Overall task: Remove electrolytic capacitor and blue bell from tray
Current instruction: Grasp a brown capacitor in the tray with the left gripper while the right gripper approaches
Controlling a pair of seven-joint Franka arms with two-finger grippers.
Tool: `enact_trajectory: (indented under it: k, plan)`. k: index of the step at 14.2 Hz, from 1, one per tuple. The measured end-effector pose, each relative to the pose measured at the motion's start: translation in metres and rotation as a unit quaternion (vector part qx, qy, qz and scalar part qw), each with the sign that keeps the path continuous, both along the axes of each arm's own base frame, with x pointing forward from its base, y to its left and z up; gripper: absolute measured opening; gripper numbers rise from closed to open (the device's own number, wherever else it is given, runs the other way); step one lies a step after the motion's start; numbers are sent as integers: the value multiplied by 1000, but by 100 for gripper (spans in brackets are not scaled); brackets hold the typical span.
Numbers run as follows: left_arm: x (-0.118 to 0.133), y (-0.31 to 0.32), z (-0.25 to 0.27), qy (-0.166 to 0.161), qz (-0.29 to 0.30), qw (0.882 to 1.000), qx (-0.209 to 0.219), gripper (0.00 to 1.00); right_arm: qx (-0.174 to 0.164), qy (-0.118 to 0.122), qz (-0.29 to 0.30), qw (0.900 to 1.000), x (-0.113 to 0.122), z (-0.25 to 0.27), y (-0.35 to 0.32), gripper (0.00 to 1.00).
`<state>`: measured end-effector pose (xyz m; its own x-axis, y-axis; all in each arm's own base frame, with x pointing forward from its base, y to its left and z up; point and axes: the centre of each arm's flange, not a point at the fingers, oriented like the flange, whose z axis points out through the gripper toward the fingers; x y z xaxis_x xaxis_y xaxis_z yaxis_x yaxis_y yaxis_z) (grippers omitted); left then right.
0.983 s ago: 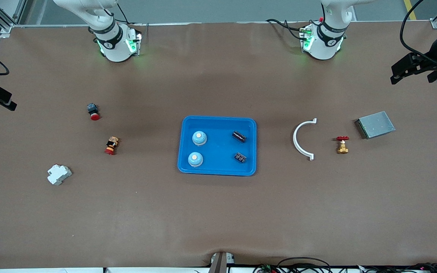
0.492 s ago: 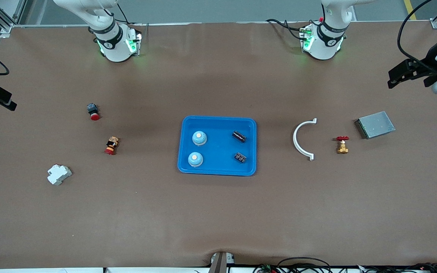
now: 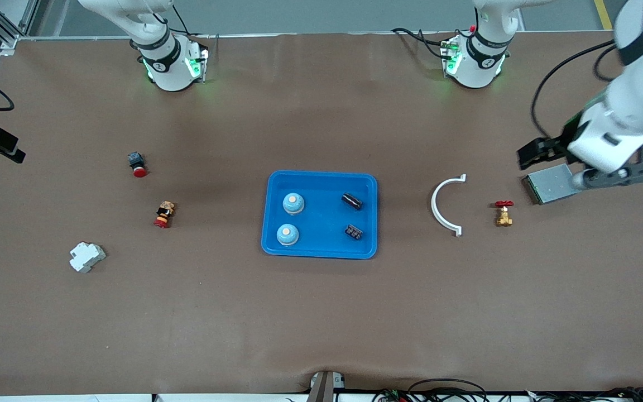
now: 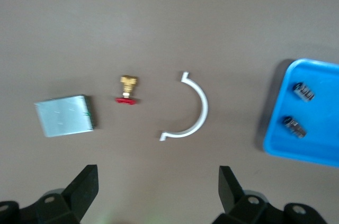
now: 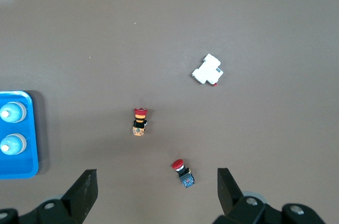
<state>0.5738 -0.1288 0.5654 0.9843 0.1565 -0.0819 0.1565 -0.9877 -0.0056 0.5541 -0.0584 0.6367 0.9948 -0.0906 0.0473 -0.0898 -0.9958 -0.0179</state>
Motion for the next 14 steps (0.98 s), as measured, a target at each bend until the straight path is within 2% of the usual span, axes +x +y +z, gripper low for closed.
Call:
enact_trajectory:
  k: [8,11,14]
  plan:
    - [23,-127,-114,11,130,991,-23,100,0,1,1,1000,0,-1,1,100]
    - [20,-167,-153,13,167,986,-28,100,1,6,-2,1000,-1,-1,9,100]
    - [6,-210,-196,4,193,981,1,100,3,13,-24,1000,-1,-1,42,100]
